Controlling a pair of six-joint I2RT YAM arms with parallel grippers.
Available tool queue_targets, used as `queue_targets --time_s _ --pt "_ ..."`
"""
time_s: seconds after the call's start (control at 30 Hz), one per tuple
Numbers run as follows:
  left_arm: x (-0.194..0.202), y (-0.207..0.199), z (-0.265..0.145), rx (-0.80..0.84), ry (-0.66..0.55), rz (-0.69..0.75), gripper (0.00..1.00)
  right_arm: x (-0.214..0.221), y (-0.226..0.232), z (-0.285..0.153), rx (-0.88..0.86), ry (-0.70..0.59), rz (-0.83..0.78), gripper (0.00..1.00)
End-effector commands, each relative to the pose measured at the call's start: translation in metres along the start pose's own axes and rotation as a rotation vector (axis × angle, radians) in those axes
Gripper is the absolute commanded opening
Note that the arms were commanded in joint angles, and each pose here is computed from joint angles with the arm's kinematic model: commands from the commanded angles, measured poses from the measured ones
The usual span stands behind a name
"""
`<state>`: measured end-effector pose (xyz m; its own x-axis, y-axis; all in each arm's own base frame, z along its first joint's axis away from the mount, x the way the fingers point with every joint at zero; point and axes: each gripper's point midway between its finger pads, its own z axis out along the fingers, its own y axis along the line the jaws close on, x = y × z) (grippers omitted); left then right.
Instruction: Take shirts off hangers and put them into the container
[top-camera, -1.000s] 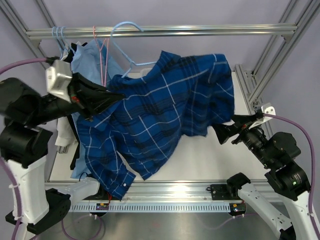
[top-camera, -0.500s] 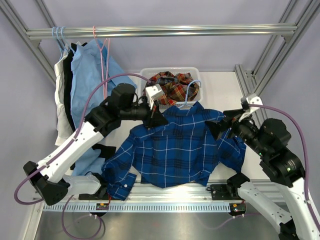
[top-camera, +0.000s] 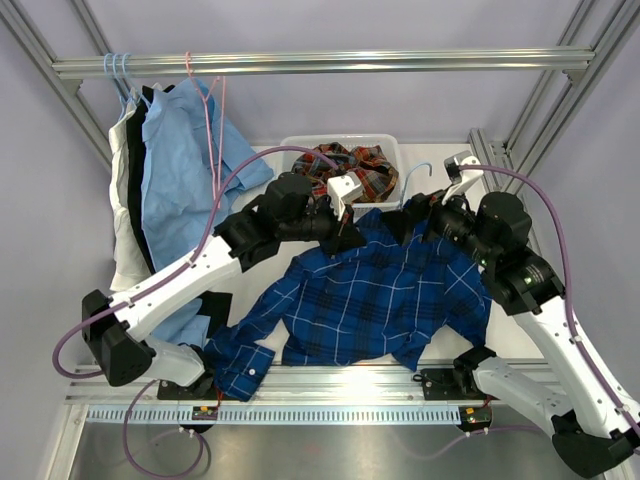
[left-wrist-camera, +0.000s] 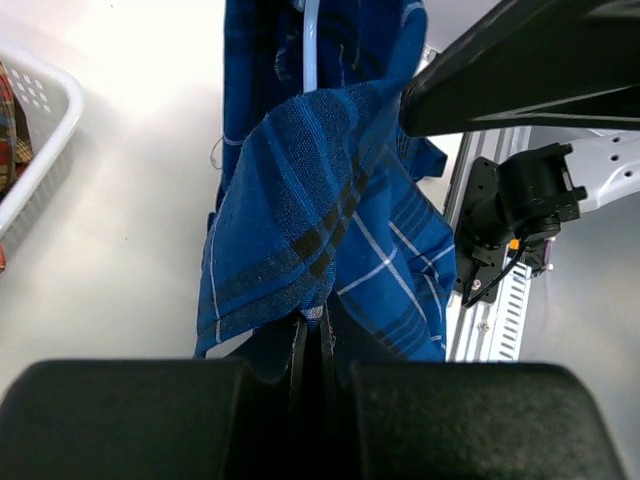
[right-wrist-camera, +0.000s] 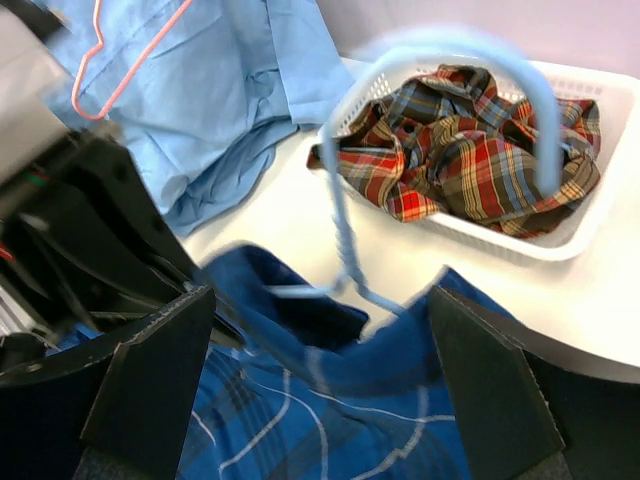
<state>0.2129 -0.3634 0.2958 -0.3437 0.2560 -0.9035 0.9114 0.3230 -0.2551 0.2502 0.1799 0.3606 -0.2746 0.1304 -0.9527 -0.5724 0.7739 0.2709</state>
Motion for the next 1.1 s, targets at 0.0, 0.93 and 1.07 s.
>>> queue_targets --time_s 0.0,0.93,1.07 --pt "-0.034 -0.007 0.003 0.015 -0.119 0.052 0.0 -0.035 0.014 0.004 -0.048 -0.115 0.001 0.96" --pt "-0.042 -0.027 -0.007 0.036 -0.164 -0.001 0.73 -0.012 -0.017 -0.002 0.09 -0.091 -0.104 0.0" --pt "-0.061 -0.033 -0.001 0.072 -0.195 -0.027 0.84 -0.004 -0.022 -0.001 0.101 -0.073 -0.126 0.0"
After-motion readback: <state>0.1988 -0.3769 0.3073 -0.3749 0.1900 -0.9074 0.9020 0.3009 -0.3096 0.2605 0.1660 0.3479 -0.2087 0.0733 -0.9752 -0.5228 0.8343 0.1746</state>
